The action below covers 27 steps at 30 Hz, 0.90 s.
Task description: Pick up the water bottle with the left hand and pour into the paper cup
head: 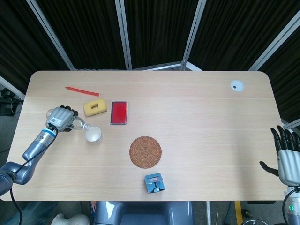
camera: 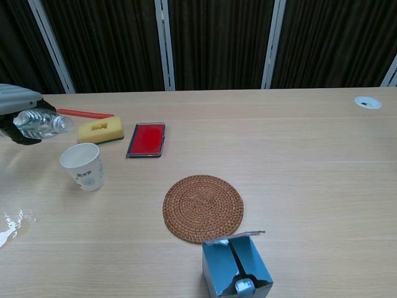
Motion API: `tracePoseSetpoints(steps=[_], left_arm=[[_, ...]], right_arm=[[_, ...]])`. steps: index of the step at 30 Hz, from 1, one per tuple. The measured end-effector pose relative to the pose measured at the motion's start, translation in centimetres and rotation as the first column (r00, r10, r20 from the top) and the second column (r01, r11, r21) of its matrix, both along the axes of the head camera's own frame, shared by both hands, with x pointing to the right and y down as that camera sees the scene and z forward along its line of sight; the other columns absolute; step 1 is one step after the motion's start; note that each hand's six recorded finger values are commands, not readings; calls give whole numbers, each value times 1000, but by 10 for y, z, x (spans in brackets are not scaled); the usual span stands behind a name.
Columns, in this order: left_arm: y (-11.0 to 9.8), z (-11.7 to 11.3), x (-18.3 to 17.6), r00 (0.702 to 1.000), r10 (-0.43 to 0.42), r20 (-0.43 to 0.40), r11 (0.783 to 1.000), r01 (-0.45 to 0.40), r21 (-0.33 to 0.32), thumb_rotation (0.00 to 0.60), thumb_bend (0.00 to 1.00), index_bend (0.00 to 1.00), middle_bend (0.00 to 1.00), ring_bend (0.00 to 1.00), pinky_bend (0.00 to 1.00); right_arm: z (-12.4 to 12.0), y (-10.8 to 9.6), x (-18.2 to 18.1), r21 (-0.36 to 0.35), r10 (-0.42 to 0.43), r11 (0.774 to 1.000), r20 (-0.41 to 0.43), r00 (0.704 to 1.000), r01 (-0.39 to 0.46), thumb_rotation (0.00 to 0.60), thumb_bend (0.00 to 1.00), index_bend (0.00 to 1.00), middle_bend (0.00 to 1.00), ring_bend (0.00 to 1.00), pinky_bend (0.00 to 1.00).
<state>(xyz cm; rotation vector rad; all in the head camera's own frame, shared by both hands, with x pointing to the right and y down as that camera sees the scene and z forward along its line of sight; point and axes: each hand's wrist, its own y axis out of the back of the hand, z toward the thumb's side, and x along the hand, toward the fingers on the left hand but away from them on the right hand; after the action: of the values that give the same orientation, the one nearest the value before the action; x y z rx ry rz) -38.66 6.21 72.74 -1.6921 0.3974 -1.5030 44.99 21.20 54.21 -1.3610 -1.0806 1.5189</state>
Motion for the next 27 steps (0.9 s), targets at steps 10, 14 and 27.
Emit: tracePoseSetpoints(steps=[10, 14, 27], left_arm=[[1, 4, -5, 999, -7, 31, 1000, 7, -8, 600, 617, 584, 449, 282, 316], [0, 5, -8, 999, -13, 40, 1000, 14, -9, 600, 619, 586, 450, 282, 316], [4, 7, -17, 997, 8, 83, 1000, -7, -11, 600, 621, 588, 450, 281, 316]], right_arm=[[1, 0, 0, -1, 2, 1000, -2, 1000, -2, 600, 0, 0, 0, 0, 0], [1, 0, 0, -1, 2, 1000, -3, 1000, -2, 600, 0, 0, 0, 0, 0], [0, -1, 0, 2, 5, 1000, -1, 1000, -5, 600, 0, 0, 0, 0, 0]])
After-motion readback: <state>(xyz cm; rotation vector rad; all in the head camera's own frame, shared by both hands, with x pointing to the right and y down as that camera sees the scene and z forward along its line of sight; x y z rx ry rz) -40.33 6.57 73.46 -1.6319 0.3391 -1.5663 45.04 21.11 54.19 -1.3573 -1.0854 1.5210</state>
